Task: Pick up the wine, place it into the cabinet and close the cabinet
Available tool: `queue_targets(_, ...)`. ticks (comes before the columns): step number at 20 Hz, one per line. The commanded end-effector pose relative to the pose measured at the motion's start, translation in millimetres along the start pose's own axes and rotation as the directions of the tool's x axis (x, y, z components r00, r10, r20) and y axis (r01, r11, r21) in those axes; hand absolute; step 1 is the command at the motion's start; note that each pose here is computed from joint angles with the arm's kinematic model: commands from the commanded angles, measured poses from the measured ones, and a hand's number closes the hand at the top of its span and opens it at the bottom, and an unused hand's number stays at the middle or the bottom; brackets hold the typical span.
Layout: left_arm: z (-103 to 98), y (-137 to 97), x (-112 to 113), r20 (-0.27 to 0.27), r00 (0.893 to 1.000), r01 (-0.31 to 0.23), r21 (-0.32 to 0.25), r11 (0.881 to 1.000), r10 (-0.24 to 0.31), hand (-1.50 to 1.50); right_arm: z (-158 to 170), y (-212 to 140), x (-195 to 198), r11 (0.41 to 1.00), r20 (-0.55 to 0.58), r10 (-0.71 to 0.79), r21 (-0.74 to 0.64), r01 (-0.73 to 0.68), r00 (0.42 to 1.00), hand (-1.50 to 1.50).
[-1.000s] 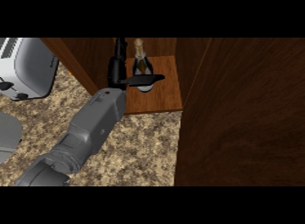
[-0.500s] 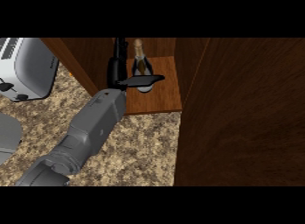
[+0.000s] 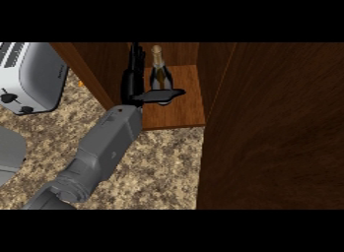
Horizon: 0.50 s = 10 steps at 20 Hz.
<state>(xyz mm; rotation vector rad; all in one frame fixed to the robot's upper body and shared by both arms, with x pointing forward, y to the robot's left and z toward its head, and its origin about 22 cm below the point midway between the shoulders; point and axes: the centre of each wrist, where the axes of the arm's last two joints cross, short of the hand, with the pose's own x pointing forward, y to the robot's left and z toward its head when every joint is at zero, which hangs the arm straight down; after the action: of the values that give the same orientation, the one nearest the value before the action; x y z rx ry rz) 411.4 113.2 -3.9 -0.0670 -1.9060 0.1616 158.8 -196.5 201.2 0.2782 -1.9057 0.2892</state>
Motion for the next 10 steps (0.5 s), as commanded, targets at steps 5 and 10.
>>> queue_targets(5, 50.0, 0.7, -18.2, -0.065, 0.998, -0.025, -0.005, 1.000, 0.025, -1.50, 8.0, -2.3, 12.7, 0.999, 0.020, 0.008, -0.048, -0.007, 1.000, -1.50)
queue_targets(10, 105.0, -27.6, -14.2, -0.058, 0.998, -0.016, 0.002, 1.000, 0.016, -1.50, 6.9, -10.7, 12.3, 0.999, -0.001, 0.012, -0.043, -0.012, 1.000, -1.50)
